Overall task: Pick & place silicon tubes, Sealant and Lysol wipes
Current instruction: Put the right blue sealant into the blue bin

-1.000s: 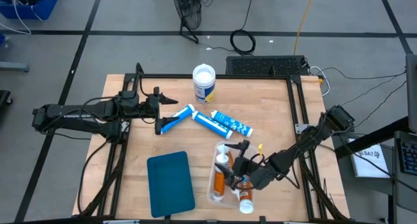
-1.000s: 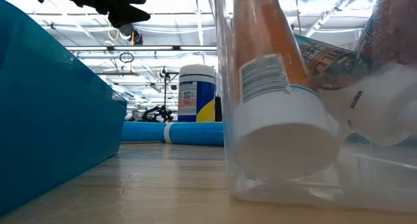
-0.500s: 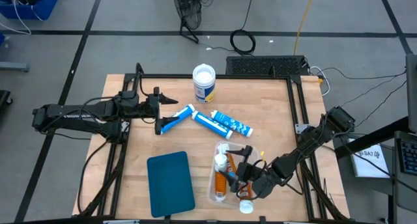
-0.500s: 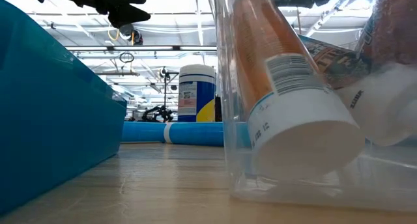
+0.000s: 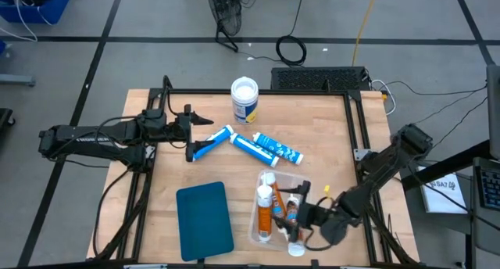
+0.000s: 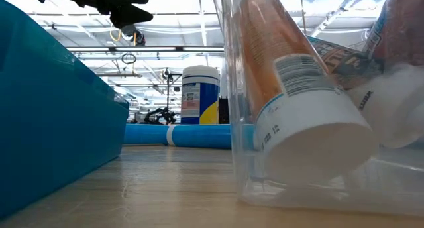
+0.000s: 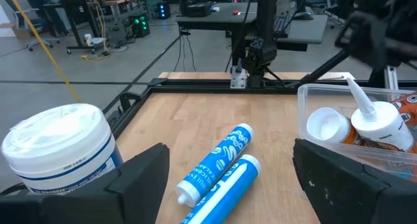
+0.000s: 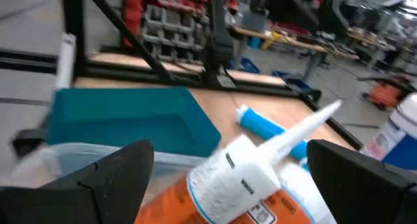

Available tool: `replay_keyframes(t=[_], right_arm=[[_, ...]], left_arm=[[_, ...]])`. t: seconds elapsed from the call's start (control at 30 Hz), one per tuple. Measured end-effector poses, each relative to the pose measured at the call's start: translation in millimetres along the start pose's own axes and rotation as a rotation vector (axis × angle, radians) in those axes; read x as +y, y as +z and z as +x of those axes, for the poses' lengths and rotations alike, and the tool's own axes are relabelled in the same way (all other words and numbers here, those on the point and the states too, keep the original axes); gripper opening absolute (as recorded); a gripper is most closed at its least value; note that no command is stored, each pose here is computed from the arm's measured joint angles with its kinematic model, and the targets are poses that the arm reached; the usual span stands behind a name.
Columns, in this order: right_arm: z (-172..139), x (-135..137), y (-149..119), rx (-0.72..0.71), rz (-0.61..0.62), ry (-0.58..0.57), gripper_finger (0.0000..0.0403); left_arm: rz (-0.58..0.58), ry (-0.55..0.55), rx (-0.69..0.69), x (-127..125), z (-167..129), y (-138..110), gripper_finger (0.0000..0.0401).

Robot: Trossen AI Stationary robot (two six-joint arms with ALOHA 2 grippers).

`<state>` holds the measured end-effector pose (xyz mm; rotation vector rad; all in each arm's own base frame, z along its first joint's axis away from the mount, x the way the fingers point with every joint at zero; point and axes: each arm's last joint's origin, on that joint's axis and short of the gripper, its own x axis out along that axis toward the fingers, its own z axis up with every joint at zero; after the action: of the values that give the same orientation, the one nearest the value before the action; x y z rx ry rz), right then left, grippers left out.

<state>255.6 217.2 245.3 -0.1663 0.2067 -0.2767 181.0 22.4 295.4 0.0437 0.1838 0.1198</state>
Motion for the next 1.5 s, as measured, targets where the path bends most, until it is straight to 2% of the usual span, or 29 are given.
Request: replay_keyframes(t=[0.1, 0.27, 0.47, 0.6, 0.73, 0.87, 0.97, 1.07, 1.17, 1.3, 1.4, 1.5], right_arm=[[-12, -6, 13, -0.029, 0.001, 0.022, 0.0377], [-22, -17, 24, -0.040, -0.087, 0.027, 0.0377], [-25, -24, 20, -0.039, -0.181, 0.104, 0.0377], [-21, -32, 12, -0.026, -0.191, 0.104, 0.0377], [-16, -45, 5, -0.008, -0.199, 0.008, 0.0377], [-14, -61, 0, 0.008, -0.229, -0.172, 0.0377], [-12, -80, 0, 0.020, -0.218, -0.319, 0.0377], [-9, -109, 2, 0.041, -0.161, -0.377, 0.0377], [0, -143, 0, 0.108, -0.074, -0.291, 0.0377], [17, -189, -15, 0.307, 0.047, -0.127, 0.0377], [25, -212, -35, 0.482, 0.100, -0.091, 0.0377], [29, -219, -62, 0.588, 0.107, -0.094, 0.0377]], left_arm=[[0.000, 0.000, 0.000, 0, 0, 0, 0.0321], [0.000, 0.000, 0.000, 0, 0, 0, 0.0312], [0.000, 0.000, 0.000, 0, 0, 0, 0.0310], [0.000, 0.000, 0.000, 0, 0, 0, 0.0317], [0.000, 0.000, -0.001, 0, 0, 0, 0.0323], [0.000, 0.000, -0.001, 0, 0, 0, 0.0320], [0.000, 0.000, -0.002, 0, 0, 0, 0.0315], [0.000, 0.000, -0.002, 0, 0, 0, 0.0310], [0.000, 0.000, -0.003, 0, 0, 0, 0.0312], [0.000, 0.000, -0.003, 0, 0, 0, 0.0319], [0.000, 0.000, -0.003, 0, 0, 0, 0.0324], [0.000, 0.000, -0.003, 0, 0, 0, 0.0325]])
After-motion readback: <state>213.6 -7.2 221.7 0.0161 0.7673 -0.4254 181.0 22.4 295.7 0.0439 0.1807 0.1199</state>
